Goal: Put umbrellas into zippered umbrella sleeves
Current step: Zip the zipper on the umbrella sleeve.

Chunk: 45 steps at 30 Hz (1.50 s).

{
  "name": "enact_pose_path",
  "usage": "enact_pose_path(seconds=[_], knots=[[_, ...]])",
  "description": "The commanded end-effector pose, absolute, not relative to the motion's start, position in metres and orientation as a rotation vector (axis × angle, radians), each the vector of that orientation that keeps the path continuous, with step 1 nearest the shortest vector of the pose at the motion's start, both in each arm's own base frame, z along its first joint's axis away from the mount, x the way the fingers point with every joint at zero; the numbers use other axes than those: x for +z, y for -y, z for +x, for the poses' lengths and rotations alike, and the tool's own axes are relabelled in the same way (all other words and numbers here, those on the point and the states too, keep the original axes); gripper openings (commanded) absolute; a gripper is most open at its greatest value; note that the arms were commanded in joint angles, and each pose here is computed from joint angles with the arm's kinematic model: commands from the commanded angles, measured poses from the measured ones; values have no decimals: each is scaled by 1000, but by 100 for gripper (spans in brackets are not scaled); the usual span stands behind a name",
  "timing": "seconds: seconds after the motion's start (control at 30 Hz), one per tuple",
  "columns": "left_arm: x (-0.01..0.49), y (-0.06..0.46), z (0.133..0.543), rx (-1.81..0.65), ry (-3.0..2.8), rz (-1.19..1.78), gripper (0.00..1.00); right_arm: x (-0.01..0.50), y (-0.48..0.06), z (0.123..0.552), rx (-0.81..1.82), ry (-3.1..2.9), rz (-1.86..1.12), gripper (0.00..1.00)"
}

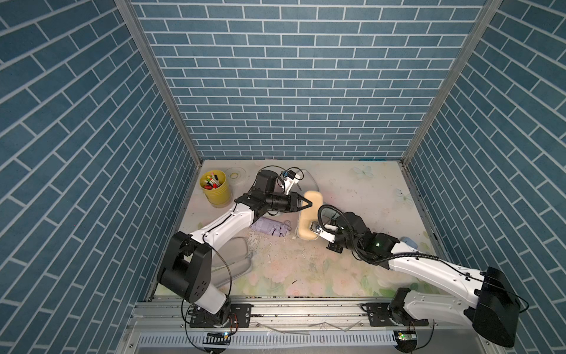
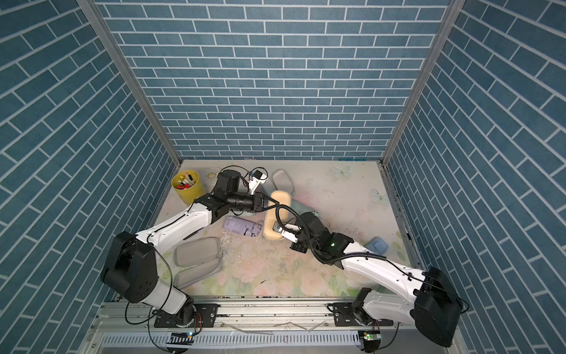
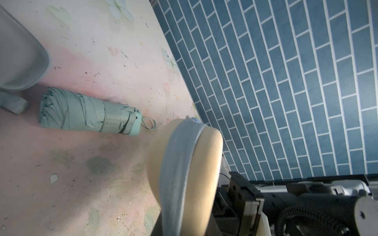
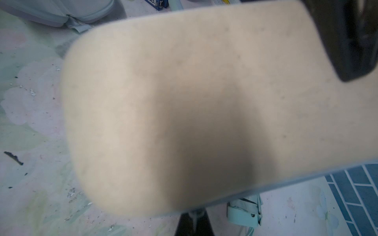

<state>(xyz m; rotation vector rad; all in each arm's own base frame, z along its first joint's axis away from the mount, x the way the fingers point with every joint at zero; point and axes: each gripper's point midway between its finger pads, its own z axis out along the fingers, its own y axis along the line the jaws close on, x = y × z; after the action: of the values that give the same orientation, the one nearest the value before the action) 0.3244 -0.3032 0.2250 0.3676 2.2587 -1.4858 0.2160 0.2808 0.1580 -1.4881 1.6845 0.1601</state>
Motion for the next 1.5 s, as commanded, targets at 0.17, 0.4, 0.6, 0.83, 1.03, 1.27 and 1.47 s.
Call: enact_pose_path(seconds=[0.17, 0.4, 0.6, 0.83, 1.03, 1.27, 1.47], knots=[[243, 248, 397, -1261, -2009, -26, 0, 156, -306, 177, 442, -1733, -1464, 0], [238, 243, 405, -1247, -1917, -178, 0, 174, -352, 167, 765, -1787, -1288, 0], [225, 238, 402, -1194, -1875, -289, 0, 195, -378, 175, 907, -1830, -1121, 0], [212, 239, 394, -1164, -1831, -391, 0, 205, -402, 194, 986, -1899, -960, 0], [202, 237, 382, -1107, -1818, -464, 0, 220, -413, 204, 1084, -1851, -818, 0], [182, 239, 369, -1057, -1846, -514, 0, 245, -409, 218, 1083, -1749, -665, 0], [181, 226, 371, -1042, -1786, -594, 0, 236, -408, 221, 1091, -1790, -517, 0]])
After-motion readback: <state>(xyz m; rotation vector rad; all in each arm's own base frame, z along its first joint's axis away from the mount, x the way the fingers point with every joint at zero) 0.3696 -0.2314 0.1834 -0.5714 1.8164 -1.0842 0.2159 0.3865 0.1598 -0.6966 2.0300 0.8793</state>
